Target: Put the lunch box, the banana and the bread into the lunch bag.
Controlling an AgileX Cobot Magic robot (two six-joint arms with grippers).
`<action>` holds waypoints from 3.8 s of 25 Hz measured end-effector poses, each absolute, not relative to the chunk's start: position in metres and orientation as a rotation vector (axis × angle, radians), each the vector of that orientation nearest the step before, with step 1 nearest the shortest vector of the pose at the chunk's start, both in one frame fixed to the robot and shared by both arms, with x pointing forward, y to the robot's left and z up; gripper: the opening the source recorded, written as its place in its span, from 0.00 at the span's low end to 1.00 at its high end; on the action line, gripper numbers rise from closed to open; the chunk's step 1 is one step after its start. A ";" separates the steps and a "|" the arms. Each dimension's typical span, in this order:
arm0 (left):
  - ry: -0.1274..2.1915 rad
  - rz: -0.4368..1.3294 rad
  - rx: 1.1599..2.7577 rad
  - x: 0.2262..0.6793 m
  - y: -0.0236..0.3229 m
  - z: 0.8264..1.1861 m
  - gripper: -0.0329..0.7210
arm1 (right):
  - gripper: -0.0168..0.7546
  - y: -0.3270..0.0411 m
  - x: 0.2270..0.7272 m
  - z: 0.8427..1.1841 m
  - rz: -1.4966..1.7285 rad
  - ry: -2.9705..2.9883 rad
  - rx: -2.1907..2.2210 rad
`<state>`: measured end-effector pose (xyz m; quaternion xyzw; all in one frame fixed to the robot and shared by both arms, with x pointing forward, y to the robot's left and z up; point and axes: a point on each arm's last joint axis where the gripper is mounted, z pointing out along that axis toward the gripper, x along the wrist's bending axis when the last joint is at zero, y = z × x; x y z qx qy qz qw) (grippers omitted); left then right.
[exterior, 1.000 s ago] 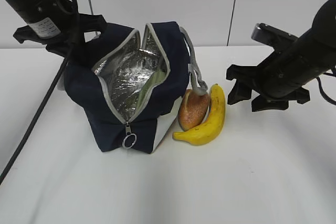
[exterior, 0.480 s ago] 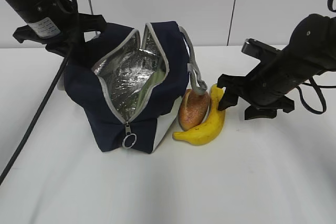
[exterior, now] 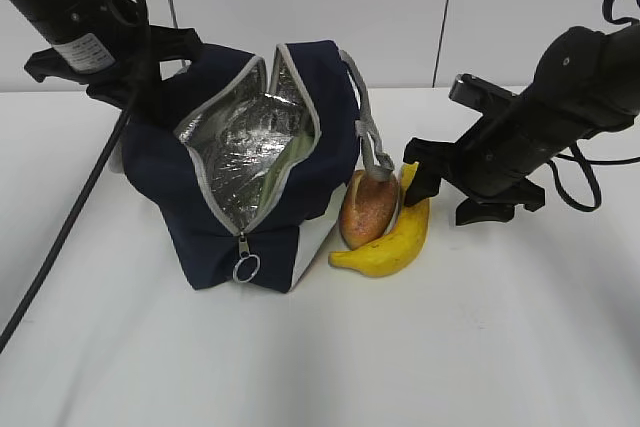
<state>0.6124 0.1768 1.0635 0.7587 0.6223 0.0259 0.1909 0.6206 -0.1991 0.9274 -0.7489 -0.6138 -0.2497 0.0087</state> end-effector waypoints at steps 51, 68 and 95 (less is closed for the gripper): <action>1.758 0.063 2.141 0.615 0.176 1.057 0.04 | 0.43 -0.180 0.647 1.080 -0.997 -2.269 -1.898; 1.756 0.055 2.132 0.615 0.175 1.058 0.04 | 0.43 -0.115 0.647 1.078 -1.370 -1.898 -1.313; 1.755 0.047 2.124 0.615 0.175 1.058 0.04 | 0.45 -0.113 0.669 1.000 -1.085 -1.947 -1.554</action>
